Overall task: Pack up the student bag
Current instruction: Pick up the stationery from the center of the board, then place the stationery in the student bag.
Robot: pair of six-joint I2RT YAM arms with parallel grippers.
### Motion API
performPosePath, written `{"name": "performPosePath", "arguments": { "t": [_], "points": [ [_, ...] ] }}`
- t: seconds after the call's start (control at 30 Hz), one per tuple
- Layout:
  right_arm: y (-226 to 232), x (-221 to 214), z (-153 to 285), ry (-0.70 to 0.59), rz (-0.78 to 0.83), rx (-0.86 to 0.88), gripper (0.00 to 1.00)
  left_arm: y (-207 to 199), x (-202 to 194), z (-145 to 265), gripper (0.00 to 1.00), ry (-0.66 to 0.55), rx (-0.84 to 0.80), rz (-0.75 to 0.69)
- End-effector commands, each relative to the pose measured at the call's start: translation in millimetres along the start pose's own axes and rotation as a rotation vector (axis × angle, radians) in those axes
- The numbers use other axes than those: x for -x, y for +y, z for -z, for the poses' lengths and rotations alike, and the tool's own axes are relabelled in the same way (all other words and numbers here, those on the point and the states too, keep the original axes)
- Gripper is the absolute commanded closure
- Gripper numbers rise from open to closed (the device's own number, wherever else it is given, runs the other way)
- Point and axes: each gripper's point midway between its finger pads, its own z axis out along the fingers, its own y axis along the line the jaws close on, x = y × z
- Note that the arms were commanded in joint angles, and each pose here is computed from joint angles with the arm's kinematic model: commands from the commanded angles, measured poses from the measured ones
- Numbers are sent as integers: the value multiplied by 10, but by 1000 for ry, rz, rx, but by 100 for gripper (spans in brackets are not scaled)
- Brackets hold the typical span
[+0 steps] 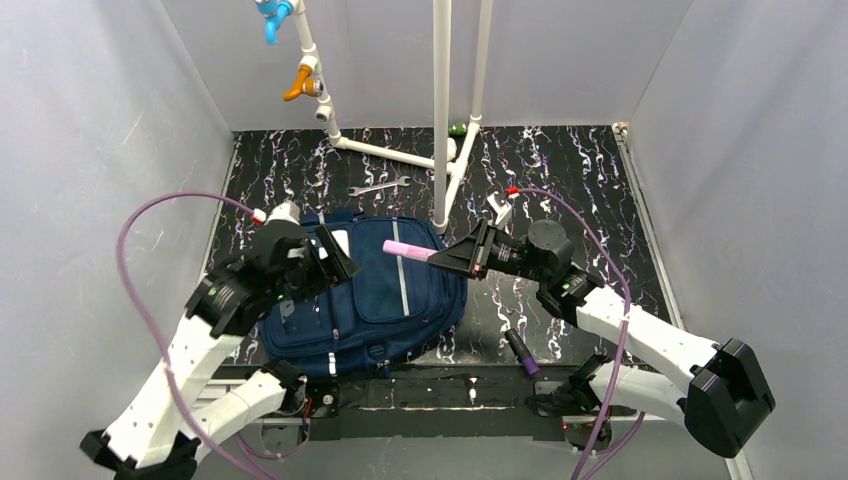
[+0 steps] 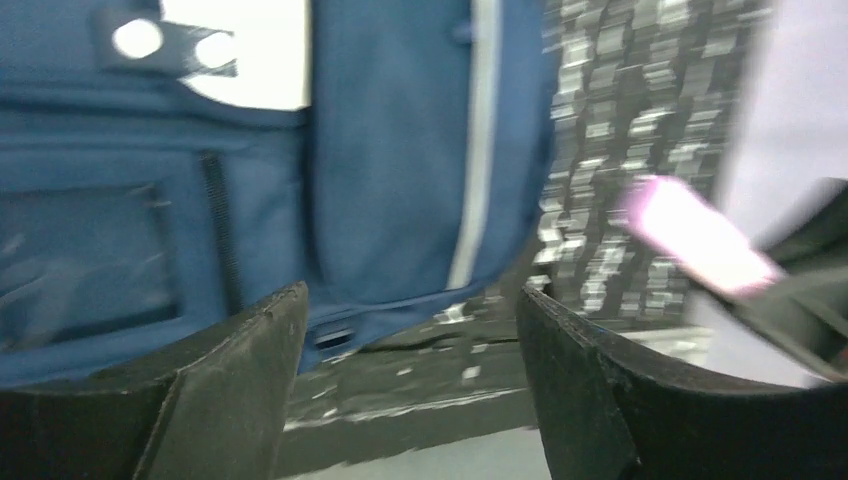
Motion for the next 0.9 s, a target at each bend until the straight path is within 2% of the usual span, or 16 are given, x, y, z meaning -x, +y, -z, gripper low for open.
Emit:
{"name": "performPosePath", "arguments": {
  "t": [0.0,0.17,0.23,0.33,0.37,0.83,0.87],
  "points": [
    [-136,-2,-38,53,132,-91,99,882,-339,-72,30,183,448,-144],
    [-69,-61,-105,78,128,-53,99,1106,-343,-262,48,166,549,-198],
    [-45,-123,-144,100,136,-45,99,1131,-383,-338,53,180,553,-206],
    [-65,-247,-221,131,143,-47,99,1145,-431,-431,68,209,565,-214],
    [-70,-283,-244,138,143,-46,99,1152,-441,-435,70,216,571,-216],
    [-59,-565,-432,199,136,-14,99,1379,-613,-515,73,272,644,-239],
    [-99,-630,-467,214,139,-23,99,1427,-630,-519,70,279,663,-248]
  ]
}}
